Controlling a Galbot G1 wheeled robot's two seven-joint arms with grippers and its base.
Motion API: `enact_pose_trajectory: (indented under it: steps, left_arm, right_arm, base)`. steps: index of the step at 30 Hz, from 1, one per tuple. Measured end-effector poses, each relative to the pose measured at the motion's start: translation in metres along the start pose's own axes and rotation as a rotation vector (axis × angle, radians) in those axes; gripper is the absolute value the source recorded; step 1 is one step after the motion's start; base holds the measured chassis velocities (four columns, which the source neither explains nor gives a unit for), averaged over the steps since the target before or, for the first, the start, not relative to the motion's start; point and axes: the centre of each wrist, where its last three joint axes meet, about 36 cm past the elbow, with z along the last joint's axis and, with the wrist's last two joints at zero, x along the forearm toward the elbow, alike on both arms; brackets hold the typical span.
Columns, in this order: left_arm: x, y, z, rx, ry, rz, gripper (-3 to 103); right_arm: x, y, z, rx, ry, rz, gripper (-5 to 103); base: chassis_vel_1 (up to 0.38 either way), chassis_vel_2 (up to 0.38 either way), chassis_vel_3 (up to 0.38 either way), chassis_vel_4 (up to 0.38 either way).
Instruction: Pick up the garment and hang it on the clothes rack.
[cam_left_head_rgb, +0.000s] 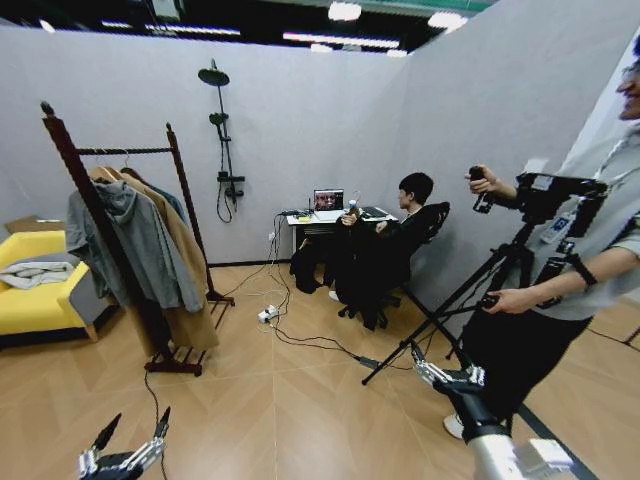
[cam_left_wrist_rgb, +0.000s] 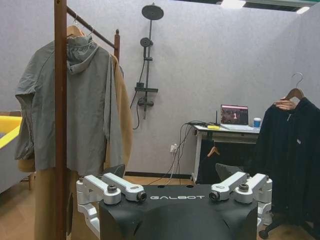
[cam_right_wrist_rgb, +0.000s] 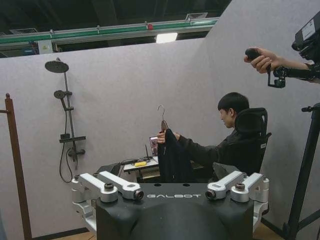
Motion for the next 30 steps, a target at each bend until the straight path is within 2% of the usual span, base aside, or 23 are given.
enact_pose_trajectory:
  steps: [16, 30]
  left_arm:
    - [0.0, 0.0, 0.0, 0.0, 0.0, 0.0, 100]
    - [0.0, 0.0, 0.0, 0.0, 0.0, 0.0, 100]
  right_arm:
    - [0.0025, -0.0008, -0.0039, 0.008, -0.02, 0.008, 100]
    - [-0.0008, -0.0049, 0.0028, 0.002, -0.028, 0.01, 100]
  base:
    - [0.0, 0.0, 0.0, 0.0]
    - [-0.182, 0.158, 0.181, -0.161]
